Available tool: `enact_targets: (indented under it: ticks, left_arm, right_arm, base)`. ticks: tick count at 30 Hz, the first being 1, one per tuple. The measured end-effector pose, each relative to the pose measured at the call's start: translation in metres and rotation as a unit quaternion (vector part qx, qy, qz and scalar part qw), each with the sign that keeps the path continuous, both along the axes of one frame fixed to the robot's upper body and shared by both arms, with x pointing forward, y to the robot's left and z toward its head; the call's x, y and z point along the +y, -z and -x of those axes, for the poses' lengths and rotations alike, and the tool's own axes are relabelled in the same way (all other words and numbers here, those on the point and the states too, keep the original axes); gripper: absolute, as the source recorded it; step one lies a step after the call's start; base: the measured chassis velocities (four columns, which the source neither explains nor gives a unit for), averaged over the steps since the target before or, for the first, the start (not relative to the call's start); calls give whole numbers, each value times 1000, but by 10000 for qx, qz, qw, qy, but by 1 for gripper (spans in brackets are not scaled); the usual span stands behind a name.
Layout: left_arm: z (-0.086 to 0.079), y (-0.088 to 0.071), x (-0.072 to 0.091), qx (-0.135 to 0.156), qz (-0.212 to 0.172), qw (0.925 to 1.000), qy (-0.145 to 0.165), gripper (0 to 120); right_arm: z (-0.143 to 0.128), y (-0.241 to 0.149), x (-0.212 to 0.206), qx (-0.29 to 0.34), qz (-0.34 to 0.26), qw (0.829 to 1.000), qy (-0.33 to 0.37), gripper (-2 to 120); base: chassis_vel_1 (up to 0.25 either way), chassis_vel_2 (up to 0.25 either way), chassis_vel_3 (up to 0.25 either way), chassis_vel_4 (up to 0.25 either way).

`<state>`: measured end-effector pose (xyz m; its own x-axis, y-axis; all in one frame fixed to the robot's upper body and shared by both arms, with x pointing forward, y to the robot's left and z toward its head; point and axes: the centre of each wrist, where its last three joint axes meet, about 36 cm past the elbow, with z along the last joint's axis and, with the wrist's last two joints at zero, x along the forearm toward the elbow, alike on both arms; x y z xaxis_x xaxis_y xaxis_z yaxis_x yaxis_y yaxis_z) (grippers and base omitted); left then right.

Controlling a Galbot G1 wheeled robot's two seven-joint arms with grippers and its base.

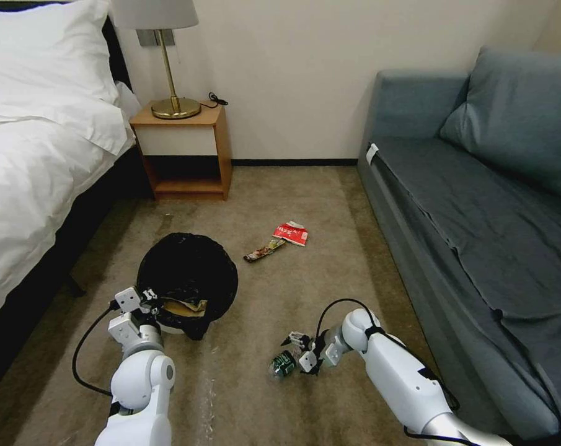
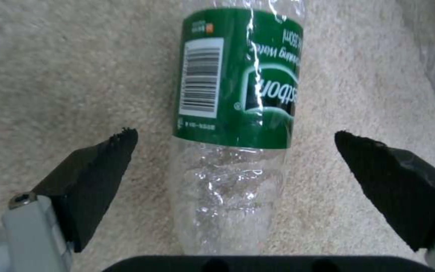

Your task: Pick up the trash bin, then pick up the garbage on the floor and place it into the trash bin.

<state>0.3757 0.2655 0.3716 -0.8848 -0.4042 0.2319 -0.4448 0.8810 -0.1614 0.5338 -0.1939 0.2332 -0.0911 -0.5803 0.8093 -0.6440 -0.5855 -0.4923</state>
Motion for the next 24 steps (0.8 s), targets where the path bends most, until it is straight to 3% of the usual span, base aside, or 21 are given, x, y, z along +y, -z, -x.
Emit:
enact_targets:
  ticks: [10, 24]
  left_arm:
    - [5, 7, 1, 42, -7, 10000, -30, 4]
    - [3, 5, 2, 4, -28, 10000, -42, 4]
  right_arm:
    - [0, 14, 0, 6, 65, 10000, -31, 100]
    - [2, 20, -10, 59, 42, 9999, 88, 61]
  base:
    - [0, 0, 0, 0]
    - [0, 0, 0, 0]
